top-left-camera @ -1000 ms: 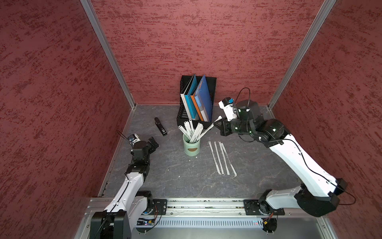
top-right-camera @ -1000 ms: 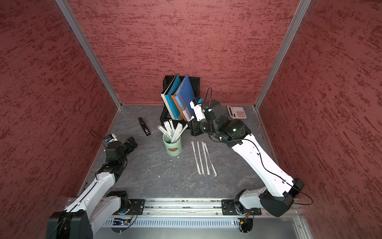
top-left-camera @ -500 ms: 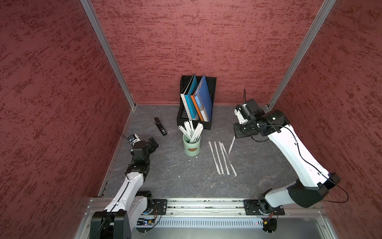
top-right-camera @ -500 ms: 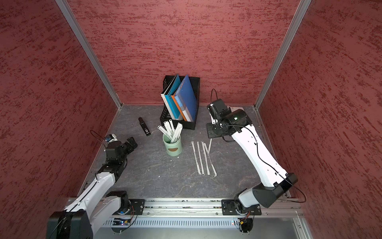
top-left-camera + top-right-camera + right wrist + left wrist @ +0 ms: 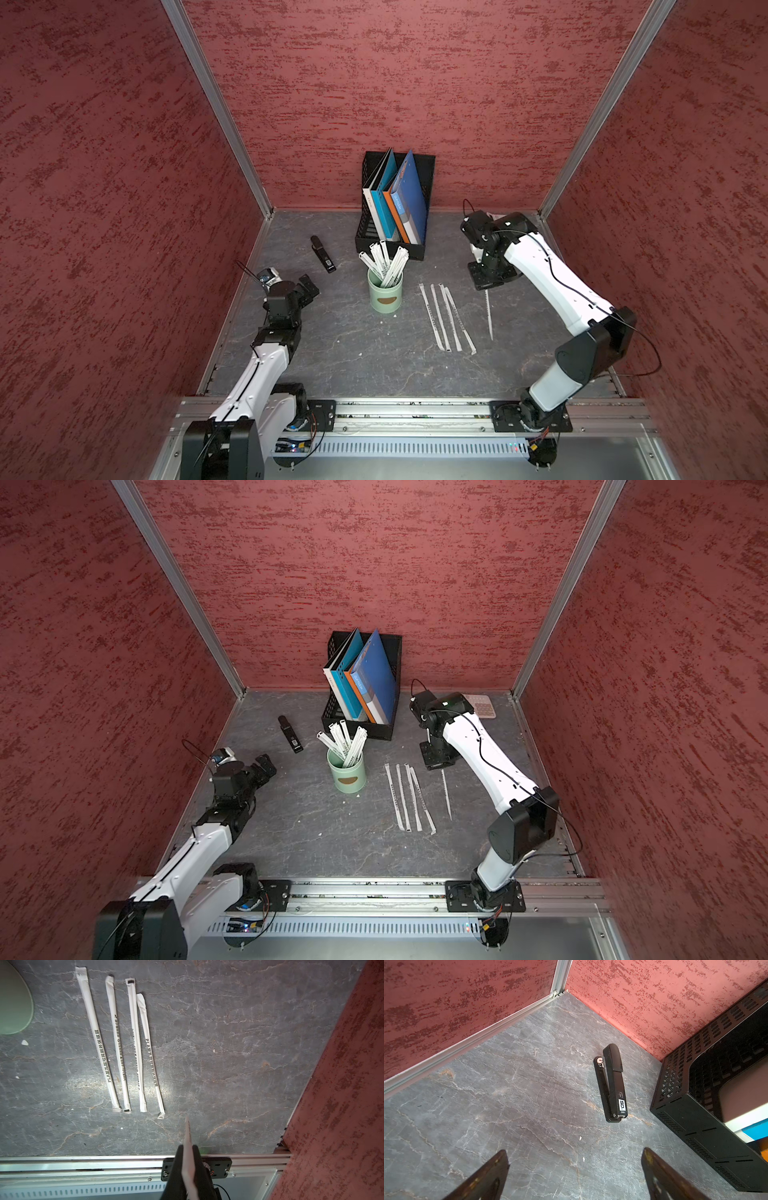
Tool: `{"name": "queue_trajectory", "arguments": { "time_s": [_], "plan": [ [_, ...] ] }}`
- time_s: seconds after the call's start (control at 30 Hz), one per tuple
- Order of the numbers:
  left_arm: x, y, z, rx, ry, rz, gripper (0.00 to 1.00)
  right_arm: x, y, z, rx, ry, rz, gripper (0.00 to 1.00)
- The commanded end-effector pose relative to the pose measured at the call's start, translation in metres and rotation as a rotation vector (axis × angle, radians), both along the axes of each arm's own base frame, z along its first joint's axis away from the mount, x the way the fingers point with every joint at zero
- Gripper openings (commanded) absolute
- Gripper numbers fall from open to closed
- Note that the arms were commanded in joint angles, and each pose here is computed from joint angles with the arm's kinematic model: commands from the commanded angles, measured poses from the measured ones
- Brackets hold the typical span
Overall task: Take the straws out of the storage container
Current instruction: Place the straw at the center of the board.
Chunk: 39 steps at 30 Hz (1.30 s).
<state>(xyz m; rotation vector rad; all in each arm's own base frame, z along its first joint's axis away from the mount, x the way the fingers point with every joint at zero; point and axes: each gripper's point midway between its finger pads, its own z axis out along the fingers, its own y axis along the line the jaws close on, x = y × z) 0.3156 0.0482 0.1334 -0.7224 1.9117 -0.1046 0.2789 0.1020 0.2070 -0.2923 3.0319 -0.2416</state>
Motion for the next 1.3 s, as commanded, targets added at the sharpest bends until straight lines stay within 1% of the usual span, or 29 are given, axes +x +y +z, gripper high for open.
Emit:
{"name": "queue_trajectory", "arguments": {
  "time_s": [0.0,0.07,0.2,0.37,0.43,0.63,0.93,1.13,1.27],
  "plan": [
    [0.004,0.002,0.010,-0.005,-0.023,0.006,1.00,-0.004,-0.007,-0.007,-0.042,0.061,0.032,0.00],
    [0.004,0.002,0.009,-0.005,-0.021,0.007,1.00,-0.002,-0.001,-0.011,-0.011,0.078,0.045,0.00],
    [0.005,0.002,0.010,-0.006,-0.024,0.005,1.00,0.004,0.004,-0.022,0.003,0.110,0.057,0.00],
    [0.004,0.002,0.010,-0.005,-0.023,0.008,1.00,0.012,0.012,-0.047,0.050,0.165,0.062,0.00],
    [0.004,0.002,0.010,-0.005,-0.023,0.006,1.00,0.015,0.016,-0.057,0.088,0.185,0.065,0.00],
    [0.005,0.002,0.010,-0.006,-0.023,0.006,1.00,0.026,0.015,-0.080,0.137,0.224,0.032,0.00],
    [0.004,0.002,0.010,-0.006,-0.021,0.005,1.00,0.045,0.011,-0.096,0.184,0.230,-0.018,0.00],
    [0.004,0.002,0.010,-0.006,-0.022,0.006,1.00,0.058,0.005,-0.105,0.187,0.231,-0.043,0.00],
    [0.004,0.002,0.010,-0.008,-0.024,0.007,0.99,0.064,0.002,-0.107,0.184,0.227,-0.054,0.02]
  ]
}}
